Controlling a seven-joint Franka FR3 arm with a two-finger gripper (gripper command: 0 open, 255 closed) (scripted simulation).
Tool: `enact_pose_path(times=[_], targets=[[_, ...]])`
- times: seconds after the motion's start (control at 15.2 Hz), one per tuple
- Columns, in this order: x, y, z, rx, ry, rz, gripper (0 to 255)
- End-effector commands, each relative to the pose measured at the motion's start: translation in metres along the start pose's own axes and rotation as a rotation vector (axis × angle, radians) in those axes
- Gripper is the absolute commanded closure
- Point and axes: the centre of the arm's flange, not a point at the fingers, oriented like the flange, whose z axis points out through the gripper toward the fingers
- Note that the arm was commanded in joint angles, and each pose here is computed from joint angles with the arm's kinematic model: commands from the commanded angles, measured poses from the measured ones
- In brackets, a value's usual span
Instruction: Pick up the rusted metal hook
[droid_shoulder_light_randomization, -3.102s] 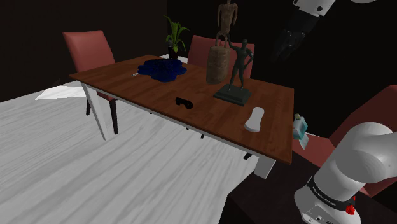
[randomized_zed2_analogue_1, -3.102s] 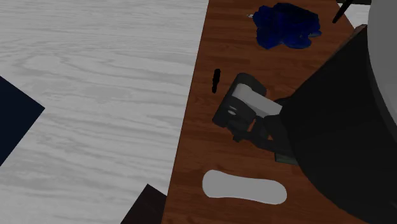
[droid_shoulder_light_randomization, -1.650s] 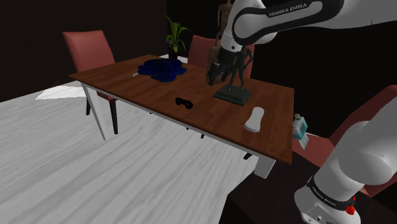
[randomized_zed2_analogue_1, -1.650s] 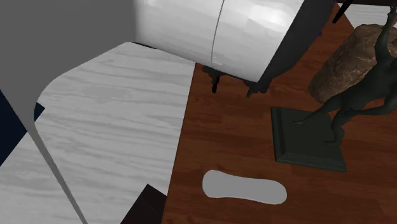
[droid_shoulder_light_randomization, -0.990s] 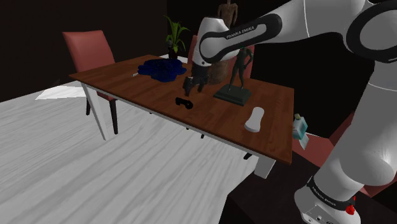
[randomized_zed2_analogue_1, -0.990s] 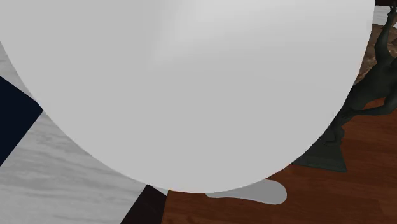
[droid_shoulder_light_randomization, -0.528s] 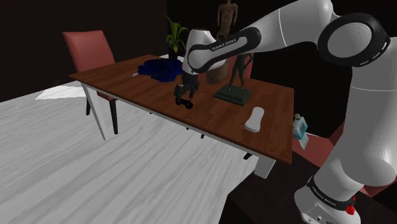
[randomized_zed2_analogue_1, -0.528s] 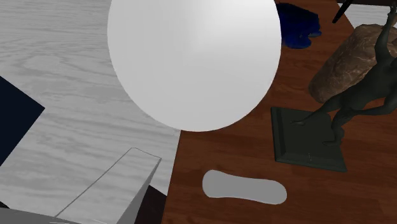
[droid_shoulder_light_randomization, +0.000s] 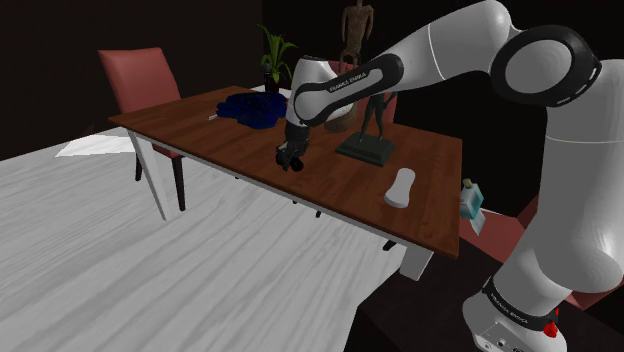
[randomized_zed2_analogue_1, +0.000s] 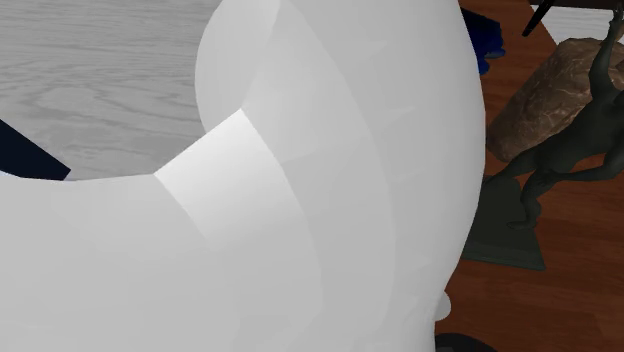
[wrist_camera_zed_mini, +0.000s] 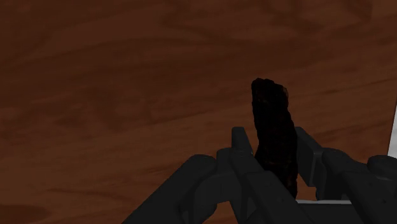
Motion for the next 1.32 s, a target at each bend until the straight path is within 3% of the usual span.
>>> enact_pose_path(times=[0.0,0.46,1.25], targets=[[0.000,0.000,0.000,0.000,0.000,0.000,255],[0.000,0.000,0.001,0.000,0.000,0.000,255],[0.010,-0.004,-0.062,0.000,0.000,0.000,255]])
